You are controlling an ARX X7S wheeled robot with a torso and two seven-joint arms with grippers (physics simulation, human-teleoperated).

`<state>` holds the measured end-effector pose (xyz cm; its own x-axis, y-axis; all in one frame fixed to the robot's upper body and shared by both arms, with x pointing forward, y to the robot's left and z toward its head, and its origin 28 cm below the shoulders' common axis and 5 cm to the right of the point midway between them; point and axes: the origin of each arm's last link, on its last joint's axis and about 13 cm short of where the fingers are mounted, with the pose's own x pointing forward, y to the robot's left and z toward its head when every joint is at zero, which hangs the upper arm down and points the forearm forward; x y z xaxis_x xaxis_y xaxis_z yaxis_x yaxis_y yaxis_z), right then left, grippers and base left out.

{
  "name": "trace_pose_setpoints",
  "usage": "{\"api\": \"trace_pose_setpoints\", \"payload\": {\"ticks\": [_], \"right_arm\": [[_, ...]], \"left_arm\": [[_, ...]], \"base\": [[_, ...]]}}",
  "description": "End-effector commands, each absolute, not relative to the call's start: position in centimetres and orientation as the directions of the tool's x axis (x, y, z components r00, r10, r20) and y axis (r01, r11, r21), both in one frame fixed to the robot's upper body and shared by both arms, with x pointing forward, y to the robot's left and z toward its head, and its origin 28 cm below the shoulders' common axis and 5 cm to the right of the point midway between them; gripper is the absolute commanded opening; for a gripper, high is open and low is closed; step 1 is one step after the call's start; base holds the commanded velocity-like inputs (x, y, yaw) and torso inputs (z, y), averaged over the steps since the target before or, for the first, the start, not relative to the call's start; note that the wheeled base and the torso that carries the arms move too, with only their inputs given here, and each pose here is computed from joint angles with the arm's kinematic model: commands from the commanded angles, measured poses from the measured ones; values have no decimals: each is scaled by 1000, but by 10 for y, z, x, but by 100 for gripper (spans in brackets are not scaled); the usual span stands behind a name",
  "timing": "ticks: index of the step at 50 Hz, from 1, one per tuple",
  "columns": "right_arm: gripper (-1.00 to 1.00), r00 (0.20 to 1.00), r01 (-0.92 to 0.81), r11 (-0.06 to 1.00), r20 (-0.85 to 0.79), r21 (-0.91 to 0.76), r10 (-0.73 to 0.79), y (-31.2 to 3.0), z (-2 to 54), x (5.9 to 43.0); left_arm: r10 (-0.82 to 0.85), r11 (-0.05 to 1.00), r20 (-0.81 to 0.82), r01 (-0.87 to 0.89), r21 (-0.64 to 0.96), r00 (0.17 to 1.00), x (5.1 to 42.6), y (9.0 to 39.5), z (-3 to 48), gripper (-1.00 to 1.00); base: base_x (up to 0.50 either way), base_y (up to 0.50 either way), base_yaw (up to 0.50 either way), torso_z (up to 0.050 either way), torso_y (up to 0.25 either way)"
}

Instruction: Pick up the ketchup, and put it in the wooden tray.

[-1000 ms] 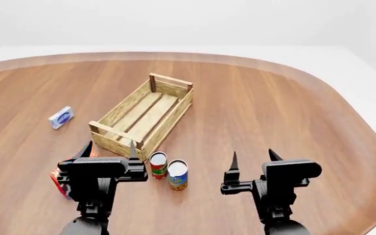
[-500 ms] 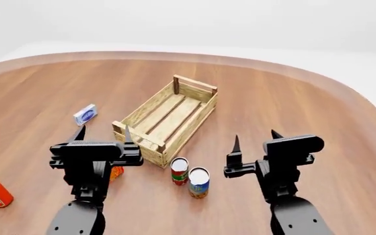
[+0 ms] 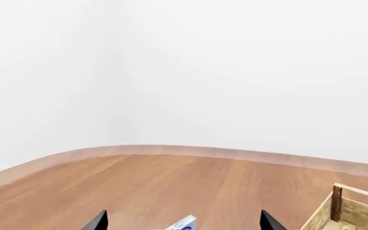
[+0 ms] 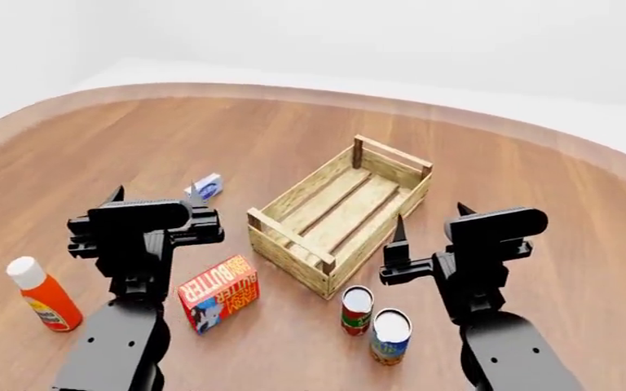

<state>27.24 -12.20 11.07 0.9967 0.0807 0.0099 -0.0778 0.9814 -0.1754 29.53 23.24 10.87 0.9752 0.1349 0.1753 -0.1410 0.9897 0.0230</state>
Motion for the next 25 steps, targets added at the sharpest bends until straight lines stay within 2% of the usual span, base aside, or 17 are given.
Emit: {"api": "trace_pose_setpoints", "payload": {"ticks": [1, 9, 25], "right_arm": [[100, 996, -83, 976, 9, -200, 86, -123, 118, 278], [100, 996, -87, 971, -2, -220, 89, -123, 121, 281], [100, 996, -94, 973, -7, -211, 94, -124, 121, 277]], "left_arm": [[154, 986, 194, -165, 39, 969, 308, 239, 118, 100], [164, 981, 193, -180, 71, 967, 314, 242, 121, 100], [178, 979, 189, -193, 66, 966, 316, 243, 120, 100]], "base": [[0, 0, 0, 0, 0], [54, 14, 0, 0, 0], [463, 119, 0, 0, 1]]}}
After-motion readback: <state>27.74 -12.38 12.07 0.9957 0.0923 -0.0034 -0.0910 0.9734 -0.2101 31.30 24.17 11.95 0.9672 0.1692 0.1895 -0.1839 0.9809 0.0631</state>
